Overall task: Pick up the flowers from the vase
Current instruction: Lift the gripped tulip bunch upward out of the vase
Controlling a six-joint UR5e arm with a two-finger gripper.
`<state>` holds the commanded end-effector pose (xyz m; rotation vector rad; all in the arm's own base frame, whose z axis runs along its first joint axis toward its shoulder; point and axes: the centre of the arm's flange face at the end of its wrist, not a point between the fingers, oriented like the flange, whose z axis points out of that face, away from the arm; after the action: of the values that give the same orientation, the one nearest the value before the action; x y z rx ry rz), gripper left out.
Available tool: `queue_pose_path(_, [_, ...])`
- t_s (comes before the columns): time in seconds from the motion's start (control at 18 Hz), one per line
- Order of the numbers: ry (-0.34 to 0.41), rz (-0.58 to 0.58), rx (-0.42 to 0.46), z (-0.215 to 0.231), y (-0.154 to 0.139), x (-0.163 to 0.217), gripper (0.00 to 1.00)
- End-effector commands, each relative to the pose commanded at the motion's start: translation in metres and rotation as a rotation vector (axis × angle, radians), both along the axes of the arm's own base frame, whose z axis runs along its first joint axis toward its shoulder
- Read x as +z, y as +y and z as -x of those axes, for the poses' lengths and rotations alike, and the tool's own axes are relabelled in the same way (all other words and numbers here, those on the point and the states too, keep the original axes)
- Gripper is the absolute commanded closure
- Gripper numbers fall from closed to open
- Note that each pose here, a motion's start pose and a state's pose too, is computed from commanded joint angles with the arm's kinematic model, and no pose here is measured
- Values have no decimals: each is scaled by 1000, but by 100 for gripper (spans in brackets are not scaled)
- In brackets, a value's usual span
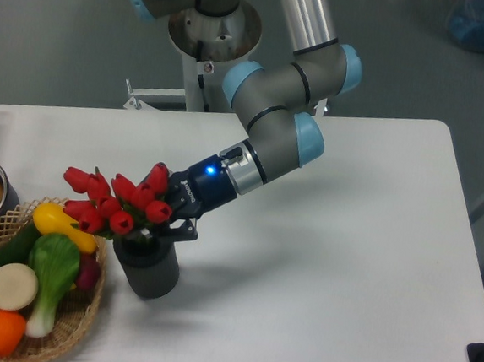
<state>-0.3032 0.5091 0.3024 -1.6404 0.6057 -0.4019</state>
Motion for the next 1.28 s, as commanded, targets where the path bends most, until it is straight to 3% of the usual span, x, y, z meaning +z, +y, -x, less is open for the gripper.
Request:
queue_pose_path(0.72, [9,-10,29,-1,-12,48,62])
queue_pose_path(1.28, [-1,-32,19,-8,-11,62,62])
